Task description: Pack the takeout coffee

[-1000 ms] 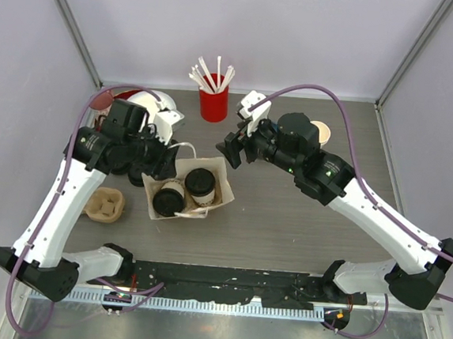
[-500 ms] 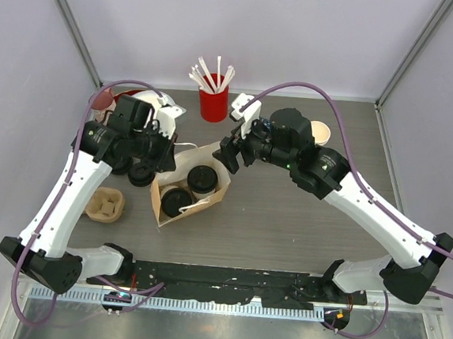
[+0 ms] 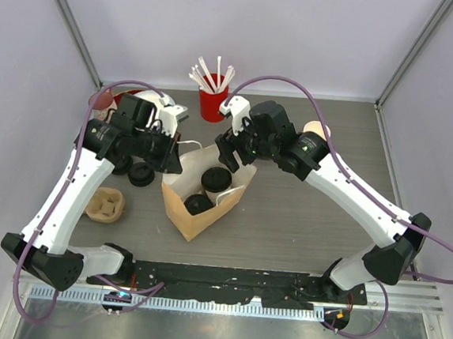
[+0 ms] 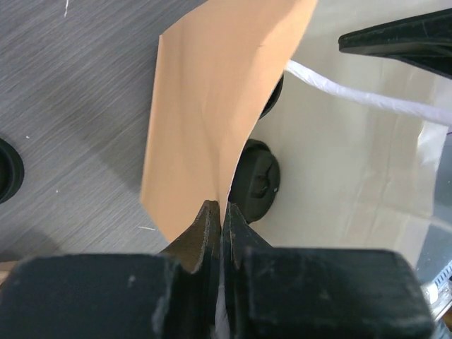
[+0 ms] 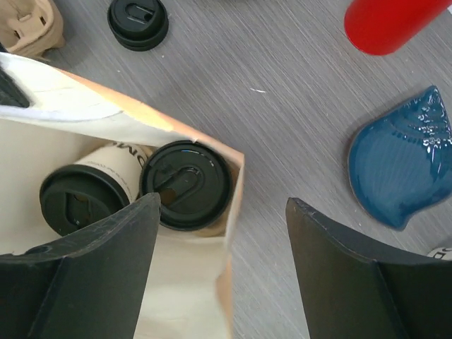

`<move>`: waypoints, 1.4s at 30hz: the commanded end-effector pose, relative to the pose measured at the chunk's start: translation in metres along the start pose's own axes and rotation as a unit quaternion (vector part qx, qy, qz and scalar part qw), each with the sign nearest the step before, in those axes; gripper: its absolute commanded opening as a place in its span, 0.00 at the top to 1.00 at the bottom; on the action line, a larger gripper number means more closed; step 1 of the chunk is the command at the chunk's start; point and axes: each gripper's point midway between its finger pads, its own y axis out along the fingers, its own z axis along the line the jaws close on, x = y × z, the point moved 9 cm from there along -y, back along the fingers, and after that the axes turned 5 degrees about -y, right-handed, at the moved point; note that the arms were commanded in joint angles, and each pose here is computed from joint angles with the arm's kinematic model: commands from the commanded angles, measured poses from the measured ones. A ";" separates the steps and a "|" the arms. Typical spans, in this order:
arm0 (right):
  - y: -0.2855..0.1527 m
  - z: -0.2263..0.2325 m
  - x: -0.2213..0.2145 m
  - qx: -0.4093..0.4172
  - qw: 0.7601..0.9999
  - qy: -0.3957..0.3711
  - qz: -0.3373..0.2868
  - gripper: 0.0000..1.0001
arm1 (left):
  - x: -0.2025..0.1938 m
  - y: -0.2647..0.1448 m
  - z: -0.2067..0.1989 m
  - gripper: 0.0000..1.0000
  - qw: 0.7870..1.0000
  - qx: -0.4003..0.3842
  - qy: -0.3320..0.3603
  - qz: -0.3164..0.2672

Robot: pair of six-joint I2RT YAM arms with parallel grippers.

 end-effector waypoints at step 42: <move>0.023 -0.002 0.021 -0.014 0.996 0.068 0.053 0.99 | -0.005 -0.018 -0.009 0.00 0.992 -0.007 0.126 0.007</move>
